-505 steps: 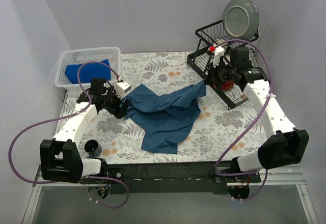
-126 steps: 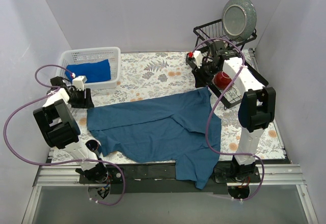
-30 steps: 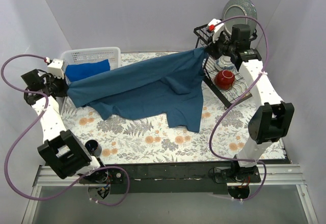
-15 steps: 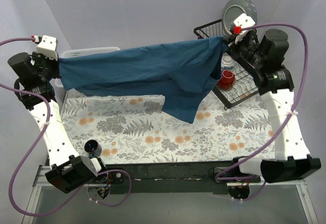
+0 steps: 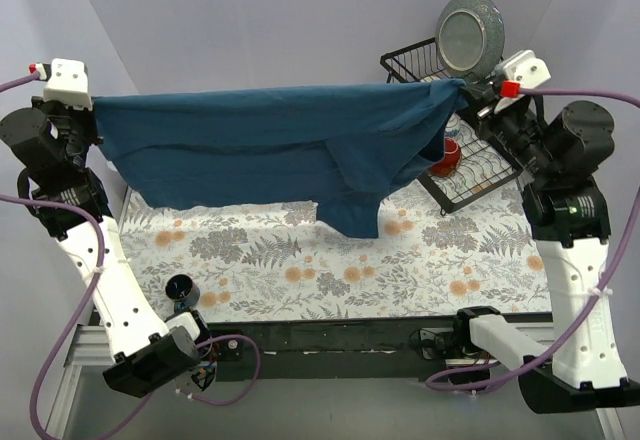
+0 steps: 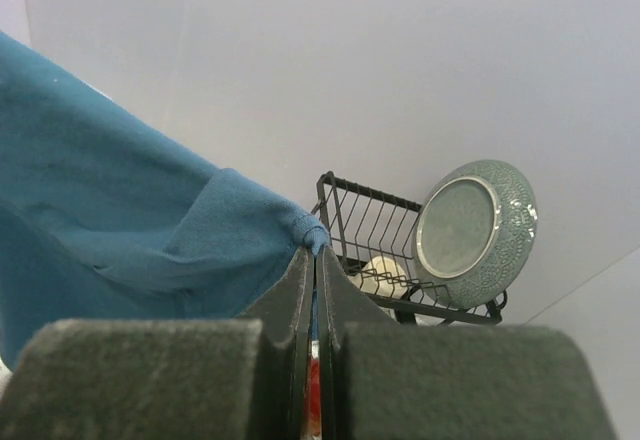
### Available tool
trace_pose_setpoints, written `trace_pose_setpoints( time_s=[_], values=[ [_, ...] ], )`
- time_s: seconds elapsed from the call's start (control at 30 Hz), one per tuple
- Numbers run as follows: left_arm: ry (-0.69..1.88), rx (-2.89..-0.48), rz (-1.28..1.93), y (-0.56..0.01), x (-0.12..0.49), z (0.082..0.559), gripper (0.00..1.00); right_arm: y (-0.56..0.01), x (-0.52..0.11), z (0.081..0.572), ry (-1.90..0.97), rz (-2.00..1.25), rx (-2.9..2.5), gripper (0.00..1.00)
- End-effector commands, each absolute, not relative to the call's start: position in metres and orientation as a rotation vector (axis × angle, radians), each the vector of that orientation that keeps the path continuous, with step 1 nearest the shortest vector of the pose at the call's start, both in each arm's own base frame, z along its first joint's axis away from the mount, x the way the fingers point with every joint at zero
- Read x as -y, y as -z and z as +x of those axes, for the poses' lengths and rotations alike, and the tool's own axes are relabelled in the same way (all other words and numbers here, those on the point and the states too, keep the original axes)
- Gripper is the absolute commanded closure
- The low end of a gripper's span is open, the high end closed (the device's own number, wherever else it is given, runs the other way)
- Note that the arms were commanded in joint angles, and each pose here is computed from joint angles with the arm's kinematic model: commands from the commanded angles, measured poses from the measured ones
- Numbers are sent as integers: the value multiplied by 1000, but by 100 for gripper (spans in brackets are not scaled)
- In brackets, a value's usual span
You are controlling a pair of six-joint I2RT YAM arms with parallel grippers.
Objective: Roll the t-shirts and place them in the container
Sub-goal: Fold the T-shirt at the center of the board.
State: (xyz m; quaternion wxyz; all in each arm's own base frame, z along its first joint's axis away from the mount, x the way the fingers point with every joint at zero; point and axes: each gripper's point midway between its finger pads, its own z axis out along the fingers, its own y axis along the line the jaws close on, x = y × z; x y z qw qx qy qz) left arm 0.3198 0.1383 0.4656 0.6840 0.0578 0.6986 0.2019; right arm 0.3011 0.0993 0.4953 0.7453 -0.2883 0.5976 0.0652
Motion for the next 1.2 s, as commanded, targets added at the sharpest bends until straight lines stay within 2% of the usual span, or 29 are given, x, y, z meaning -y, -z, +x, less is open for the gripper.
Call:
trace_pose_setpoints(
  time_s=[0.0,0.23,0.5,0.67,0.73,0.9,1.0,1.03,1.1,1.17],
  values=[
    [-528,-1389,54,-531,-131,282,100,-549,-84,258,-90,-560,-1183,99],
    [-570,-1295,54,-559,-113,246,100,-586,-79,202,-95,-546,-1104,99],
    [-673,-1183,-20,-581,-109,207,100,-599,-70,155,-66,-537,-1058,99],
    [-684,-1103,-8,-599,-101,198,100,-606,-69,149,-64,-535,-1050,99],
    [-678,-1106,8,-598,-100,204,100,-605,-70,163,-65,-535,-1075,99],
    [-627,-1333,142,-533,-108,259,100,-579,-85,216,-129,-583,-1175,99],
    [-514,-1550,259,-452,-106,296,100,-524,-105,270,-221,-646,-1300,99],
    [-438,-1671,288,-409,-104,304,100,-507,-110,282,-248,-665,-1332,99],
    [-282,-1793,369,-358,-90,318,100,-469,-121,314,-310,-684,-1392,99],
    [-130,-1984,364,-286,-92,335,100,-413,-127,345,-356,-684,-1499,99]
  ],
)
